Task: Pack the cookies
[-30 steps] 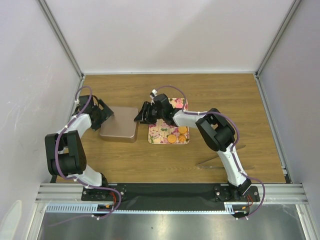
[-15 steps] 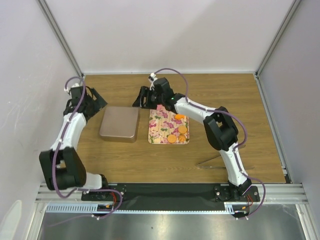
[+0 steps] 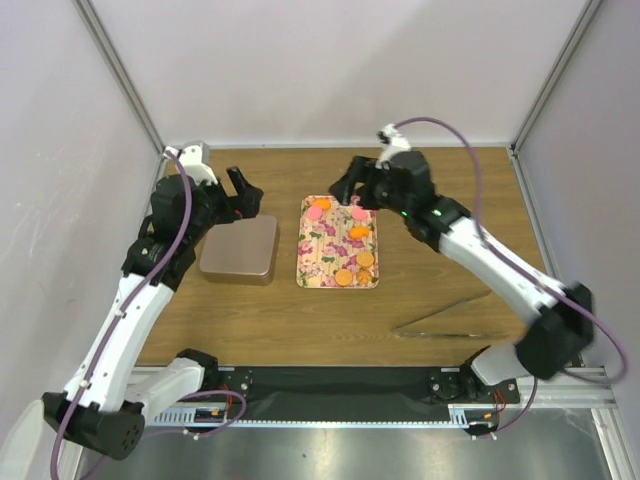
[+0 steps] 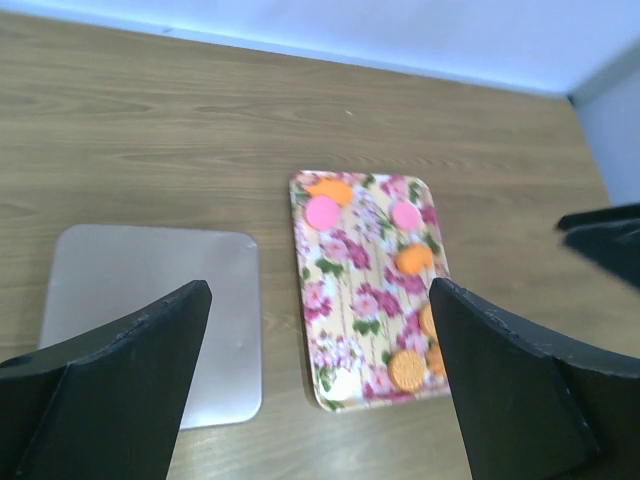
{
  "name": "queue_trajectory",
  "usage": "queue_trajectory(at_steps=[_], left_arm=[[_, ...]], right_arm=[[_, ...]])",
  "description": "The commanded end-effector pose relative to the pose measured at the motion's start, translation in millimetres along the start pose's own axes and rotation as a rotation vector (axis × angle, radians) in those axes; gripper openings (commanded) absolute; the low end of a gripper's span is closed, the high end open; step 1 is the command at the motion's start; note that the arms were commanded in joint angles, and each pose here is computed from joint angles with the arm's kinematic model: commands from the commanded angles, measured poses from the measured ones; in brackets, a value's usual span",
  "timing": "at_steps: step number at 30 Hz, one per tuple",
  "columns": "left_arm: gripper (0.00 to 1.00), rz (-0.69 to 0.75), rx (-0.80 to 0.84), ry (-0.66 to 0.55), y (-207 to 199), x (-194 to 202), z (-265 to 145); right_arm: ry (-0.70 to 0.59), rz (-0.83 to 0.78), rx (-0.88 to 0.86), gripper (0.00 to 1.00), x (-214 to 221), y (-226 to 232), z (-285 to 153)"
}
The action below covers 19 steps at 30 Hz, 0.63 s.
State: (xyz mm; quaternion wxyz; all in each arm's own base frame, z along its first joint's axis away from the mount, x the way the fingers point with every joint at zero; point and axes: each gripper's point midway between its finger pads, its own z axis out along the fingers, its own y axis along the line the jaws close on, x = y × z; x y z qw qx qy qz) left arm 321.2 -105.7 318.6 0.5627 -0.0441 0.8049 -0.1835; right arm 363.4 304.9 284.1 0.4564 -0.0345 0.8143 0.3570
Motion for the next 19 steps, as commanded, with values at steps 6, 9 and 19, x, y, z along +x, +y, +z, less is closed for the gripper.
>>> queue_trajectory(at_steps=[6, 9, 19], left_arm=[[0.98, 0.113, 0.142, 0.019, -13, 40, -34], [0.98, 0.104, 0.159, 0.023, -11, 54, -35], [0.98, 0.111, 0.154, 0.027, -5, 66, -39]], right_arm=[[-0.207, -0.051, 0.263, 1.0, -7, -57, -107], [-0.224, -0.046, 0.306, 1.0, -4, -67, -127], [-0.264, -0.037, 0.337, 1.0, -2, -76, -138]])
